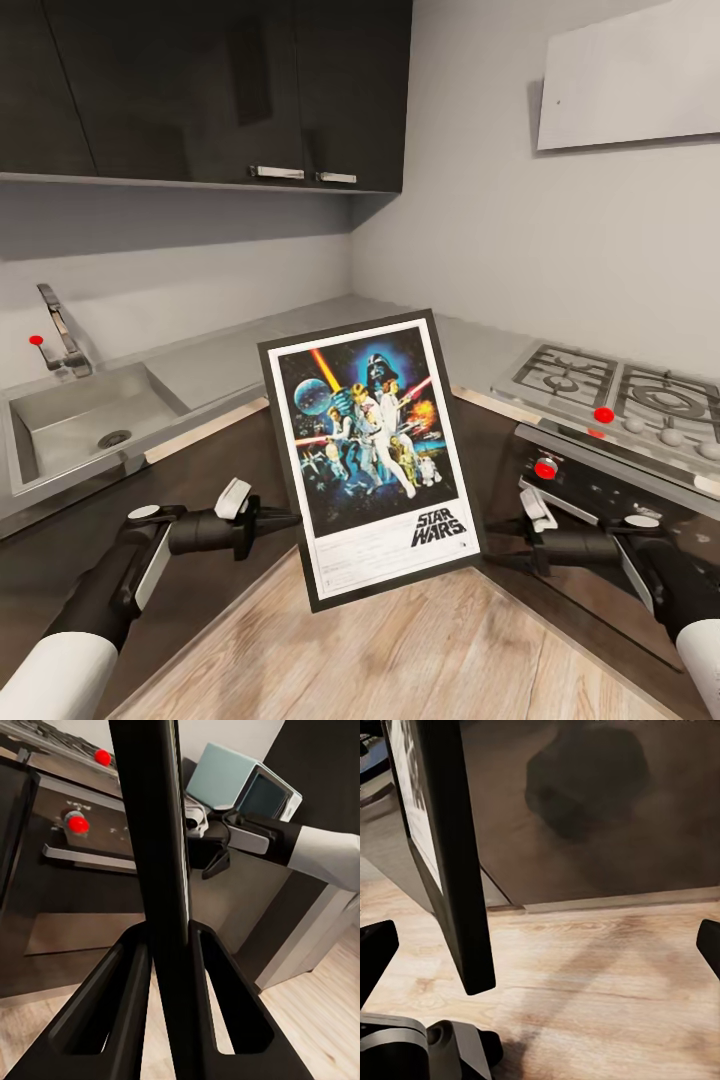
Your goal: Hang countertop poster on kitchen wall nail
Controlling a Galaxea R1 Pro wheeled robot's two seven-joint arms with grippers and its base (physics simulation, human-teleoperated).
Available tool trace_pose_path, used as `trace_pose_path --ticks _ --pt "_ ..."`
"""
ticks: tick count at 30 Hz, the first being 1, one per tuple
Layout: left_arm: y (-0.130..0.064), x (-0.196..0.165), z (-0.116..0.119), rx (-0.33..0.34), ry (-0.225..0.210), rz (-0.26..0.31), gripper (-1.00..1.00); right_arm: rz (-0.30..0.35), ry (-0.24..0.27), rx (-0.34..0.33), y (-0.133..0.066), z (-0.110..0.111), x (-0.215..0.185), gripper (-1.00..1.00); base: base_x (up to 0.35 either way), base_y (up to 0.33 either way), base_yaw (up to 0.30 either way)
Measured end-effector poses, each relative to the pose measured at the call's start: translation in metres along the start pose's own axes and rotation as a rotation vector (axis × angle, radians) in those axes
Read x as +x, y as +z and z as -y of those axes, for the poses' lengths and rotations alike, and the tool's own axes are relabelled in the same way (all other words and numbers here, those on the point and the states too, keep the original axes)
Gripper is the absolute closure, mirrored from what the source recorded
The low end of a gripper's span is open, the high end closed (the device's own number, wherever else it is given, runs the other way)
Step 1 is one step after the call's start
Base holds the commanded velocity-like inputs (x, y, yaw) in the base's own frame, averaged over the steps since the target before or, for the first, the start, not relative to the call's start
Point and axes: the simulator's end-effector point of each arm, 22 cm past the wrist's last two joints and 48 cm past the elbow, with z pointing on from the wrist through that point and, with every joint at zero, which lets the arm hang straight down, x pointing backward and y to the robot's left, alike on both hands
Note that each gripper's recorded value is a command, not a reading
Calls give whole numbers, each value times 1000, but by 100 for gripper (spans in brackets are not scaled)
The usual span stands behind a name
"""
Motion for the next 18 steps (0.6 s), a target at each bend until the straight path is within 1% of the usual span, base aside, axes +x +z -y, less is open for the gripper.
trace_pose_path --ticks 6,18 --pt "0 0 0 0 0 1 100 3 0 -7 4 -2 0 -100 0 0 0" --pt "0 0 0 -1 0 2 100 3 1 -8 4 -2 0 -100 0 0 0"
